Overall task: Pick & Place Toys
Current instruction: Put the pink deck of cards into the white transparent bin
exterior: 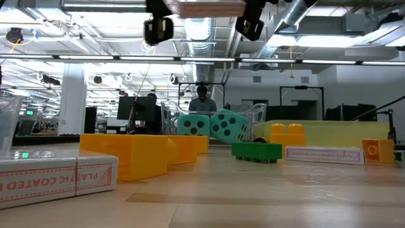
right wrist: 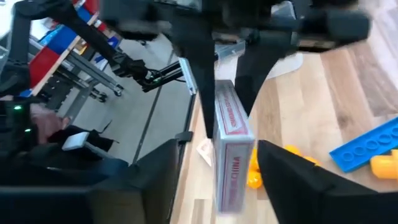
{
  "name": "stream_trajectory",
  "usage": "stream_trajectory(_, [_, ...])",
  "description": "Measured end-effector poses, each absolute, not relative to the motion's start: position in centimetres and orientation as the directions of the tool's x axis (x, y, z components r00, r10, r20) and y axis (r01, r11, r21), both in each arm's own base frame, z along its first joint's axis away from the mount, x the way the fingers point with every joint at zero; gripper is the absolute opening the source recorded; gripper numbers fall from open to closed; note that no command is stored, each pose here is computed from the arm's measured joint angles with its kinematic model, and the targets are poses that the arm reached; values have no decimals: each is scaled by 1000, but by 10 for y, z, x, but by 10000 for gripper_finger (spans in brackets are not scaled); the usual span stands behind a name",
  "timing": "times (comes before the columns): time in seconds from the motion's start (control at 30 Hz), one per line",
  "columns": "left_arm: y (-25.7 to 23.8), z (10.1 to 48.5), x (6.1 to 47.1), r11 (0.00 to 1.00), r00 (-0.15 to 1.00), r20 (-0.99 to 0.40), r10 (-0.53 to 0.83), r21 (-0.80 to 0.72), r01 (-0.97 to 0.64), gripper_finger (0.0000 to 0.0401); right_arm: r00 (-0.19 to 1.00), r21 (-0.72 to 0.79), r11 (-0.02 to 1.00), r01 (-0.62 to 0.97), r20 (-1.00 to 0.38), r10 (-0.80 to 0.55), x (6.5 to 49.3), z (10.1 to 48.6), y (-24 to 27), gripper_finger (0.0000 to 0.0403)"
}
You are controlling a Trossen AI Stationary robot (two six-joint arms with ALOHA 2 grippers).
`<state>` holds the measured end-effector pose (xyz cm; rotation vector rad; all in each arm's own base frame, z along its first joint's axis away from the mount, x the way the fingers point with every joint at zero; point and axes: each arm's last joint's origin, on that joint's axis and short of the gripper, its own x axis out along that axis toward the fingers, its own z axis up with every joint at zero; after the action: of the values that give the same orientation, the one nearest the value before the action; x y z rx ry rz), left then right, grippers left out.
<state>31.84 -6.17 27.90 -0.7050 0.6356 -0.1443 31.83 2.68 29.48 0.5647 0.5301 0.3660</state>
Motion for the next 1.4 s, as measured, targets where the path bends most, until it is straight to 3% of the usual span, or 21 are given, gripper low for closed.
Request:
stream_trajectory(0.17, [-80,271,305,733,666,-577,-473,-677,-67,60,794,601,779,-178,-380,475,317,294,27,253])
stream_trajectory(0.4, [-119,275,270,719,519,-658,-546,-686,-113,60,794,603,779,-173,-383,473,317,294,27,260])
stream_trajectory(0.77, [-164,299,188,765,577,-740,-346,-579,-283,60,793,599,779,-186,-377,479,317,294,30,260])
stream_trajectory(1.0, [-173,291,143,836,430,-865,-260,-424,-348,60,797,610,771,-181,-369,479,318,295,31,260])
stream_trajectory(1.4, [-177,278,95,957,267,-955,-127,-189,-222,60,885,662,715,-225,-168,434,325,316,34,260])
